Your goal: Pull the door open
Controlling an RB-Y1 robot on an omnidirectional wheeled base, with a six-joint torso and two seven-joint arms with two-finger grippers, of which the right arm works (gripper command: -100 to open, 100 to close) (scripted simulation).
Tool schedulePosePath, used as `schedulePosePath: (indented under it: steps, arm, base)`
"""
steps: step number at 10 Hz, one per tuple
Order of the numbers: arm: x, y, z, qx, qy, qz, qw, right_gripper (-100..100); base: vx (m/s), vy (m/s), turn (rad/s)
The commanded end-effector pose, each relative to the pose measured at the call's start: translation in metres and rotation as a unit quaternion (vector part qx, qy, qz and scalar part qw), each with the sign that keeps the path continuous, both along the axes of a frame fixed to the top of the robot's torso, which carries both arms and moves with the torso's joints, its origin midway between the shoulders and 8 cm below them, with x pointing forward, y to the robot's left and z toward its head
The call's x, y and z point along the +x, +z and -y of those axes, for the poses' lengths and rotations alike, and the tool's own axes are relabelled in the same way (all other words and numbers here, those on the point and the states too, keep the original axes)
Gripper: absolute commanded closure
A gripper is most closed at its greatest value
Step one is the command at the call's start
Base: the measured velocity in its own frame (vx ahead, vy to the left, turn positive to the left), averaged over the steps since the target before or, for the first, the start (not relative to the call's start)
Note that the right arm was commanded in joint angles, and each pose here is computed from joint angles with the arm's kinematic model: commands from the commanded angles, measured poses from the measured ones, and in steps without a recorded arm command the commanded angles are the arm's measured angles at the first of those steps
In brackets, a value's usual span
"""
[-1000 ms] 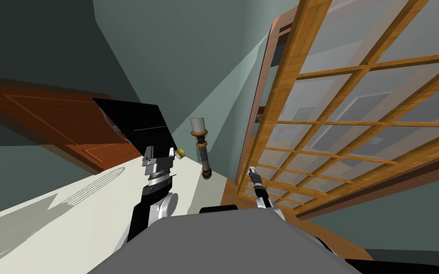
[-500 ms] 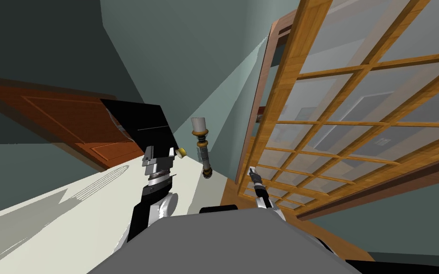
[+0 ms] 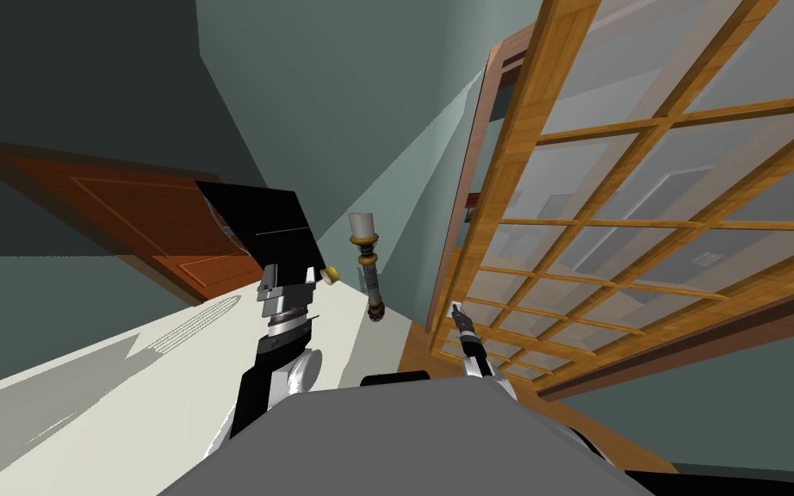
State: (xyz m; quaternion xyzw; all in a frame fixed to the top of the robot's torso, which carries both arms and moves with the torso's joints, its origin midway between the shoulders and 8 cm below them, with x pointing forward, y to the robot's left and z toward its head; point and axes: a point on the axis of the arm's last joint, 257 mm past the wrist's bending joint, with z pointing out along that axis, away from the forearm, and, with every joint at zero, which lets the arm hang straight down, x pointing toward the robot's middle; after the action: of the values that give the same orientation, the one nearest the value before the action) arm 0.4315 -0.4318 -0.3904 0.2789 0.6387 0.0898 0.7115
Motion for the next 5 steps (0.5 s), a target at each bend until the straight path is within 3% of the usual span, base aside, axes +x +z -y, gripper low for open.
schedulePosePath:
  steps: [1,5]
  arm:
    - [-0.0009,-0.0025,-0.002,0.018,0.001,0.003,0.9998,100]
    - [-0.0014,-0.0015,-0.0002,0.069,-0.001,0.019,0.9975,100]
  base:
    - [-0.027,-0.006,0.015]
    - [-0.025,-0.01,0.033]
